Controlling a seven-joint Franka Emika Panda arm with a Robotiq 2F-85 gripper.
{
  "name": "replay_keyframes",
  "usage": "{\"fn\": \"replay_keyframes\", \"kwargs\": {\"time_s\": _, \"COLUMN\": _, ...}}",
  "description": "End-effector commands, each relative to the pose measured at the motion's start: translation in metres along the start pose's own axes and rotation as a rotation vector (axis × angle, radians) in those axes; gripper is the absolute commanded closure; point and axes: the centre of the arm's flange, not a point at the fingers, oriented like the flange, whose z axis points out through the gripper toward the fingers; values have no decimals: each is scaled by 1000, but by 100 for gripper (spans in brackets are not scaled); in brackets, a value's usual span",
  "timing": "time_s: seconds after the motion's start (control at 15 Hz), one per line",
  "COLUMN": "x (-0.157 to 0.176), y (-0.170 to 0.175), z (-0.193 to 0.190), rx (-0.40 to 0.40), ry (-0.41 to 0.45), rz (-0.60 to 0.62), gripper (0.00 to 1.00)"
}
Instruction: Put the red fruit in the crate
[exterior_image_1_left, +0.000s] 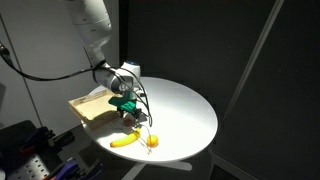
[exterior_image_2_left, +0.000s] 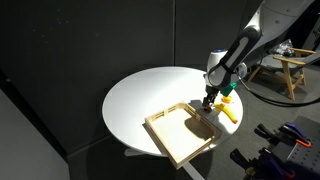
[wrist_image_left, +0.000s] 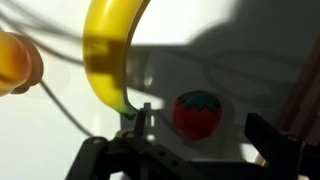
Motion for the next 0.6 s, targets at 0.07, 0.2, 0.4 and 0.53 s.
{"fn": "replay_keyframes", "kwargs": {"time_s": 0.07, "x": 6, "y": 3, "z": 1, "rx": -12, "ry": 10, "rz": -18, "gripper": 0}}
{"fn": "replay_keyframes", "kwargs": {"time_s": 0.2, "x": 6, "y": 3, "z": 1, "rx": -12, "ry": 9, "rz": -18, "gripper": 0}}
{"fn": "replay_keyframes", "kwargs": {"time_s": 0.4, "x": 6, "y": 3, "z": 2, "rx": -12, "ry": 7, "rz": -18, "gripper": 28}}
{"fn": "replay_keyframes", "kwargs": {"time_s": 0.53, "x": 6, "y": 3, "z": 1, "rx": -10, "ry": 7, "rz": -18, "gripper": 44}}
